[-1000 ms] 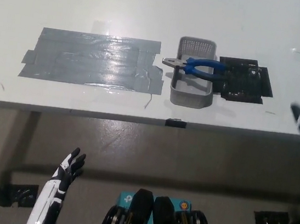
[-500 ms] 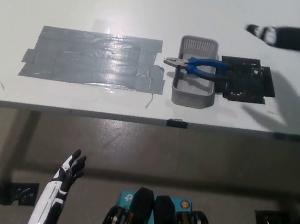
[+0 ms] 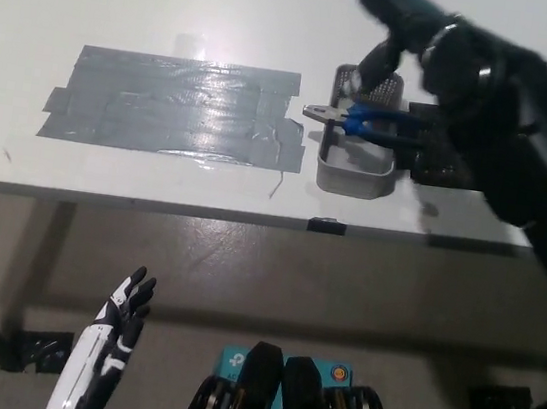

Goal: The robot picks the blue plier placed on top of the container and places it on the grey area of the table

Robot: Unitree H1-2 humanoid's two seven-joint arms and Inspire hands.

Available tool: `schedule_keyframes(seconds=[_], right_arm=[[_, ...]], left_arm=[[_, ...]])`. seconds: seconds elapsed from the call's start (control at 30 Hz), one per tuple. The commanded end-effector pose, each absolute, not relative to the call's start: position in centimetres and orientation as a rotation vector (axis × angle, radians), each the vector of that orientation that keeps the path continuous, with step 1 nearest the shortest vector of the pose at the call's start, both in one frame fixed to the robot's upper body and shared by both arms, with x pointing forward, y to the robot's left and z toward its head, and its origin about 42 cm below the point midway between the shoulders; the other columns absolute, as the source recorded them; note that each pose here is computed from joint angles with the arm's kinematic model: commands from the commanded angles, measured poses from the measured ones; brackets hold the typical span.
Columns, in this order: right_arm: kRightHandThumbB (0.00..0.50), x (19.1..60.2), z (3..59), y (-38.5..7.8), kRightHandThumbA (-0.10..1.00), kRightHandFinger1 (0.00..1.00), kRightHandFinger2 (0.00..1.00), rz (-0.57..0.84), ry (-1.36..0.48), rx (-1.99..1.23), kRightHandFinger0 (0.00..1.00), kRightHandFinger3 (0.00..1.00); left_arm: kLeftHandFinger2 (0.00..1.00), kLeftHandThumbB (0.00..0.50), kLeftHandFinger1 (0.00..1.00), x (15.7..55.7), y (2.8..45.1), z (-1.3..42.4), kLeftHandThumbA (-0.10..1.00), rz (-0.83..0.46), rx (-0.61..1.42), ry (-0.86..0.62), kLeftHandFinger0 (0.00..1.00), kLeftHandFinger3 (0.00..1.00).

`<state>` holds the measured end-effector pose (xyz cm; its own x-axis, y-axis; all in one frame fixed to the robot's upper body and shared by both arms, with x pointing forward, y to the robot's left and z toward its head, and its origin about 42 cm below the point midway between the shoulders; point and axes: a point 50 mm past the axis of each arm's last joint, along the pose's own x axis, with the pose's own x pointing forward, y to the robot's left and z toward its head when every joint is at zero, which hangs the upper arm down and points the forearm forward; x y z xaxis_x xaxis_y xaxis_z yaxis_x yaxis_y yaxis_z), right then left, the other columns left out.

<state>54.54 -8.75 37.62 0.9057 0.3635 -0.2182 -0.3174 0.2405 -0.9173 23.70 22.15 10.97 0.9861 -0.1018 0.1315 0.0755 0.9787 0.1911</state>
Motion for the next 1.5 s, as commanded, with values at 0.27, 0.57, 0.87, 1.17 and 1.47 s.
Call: schedule_keyframes(seconds=[0.27,0.57,0.87,1.17,1.47], right_arm=[[0.339,57.0,39.4,-8.8,1.0,1.0,1.0,0.387,-0.024,-1.381,1.0,1.0],[0.28,57.9,38.9,-10.9,0.93,1.0,1.0,0.327,0.03,-1.431,1.0,1.0],[0.286,57.9,37.1,-11.1,0.93,1.0,1.0,0.342,0.063,-1.411,1.0,1.0],[0.28,58.1,36.1,-10.2,0.97,1.0,1.0,0.357,0.073,-1.375,1.0,1.0],[0.28,58.1,36.3,-9.2,1.0,1.0,1.0,0.375,0.072,-1.353,1.0,1.0]], left_arm=[[1.0,0.0,1.0,23.9,22.3,12.3,0.75,-0.089,0.215,-0.208,1.0,1.0],[1.0,0.002,1.0,23.9,22.7,12.6,0.77,-0.09,0.219,-0.195,1.0,1.0],[1.0,0.0,1.0,23.8,22.5,12.4,0.82,-0.093,0.227,-0.196,1.0,1.0],[1.0,0.004,1.0,24.2,22.5,12.7,0.85,-0.101,0.226,-0.194,1.0,1.0],[1.0,0.0,1.0,24.4,22.6,12.9,0.83,-0.107,0.237,-0.207,1.0,1.0]])
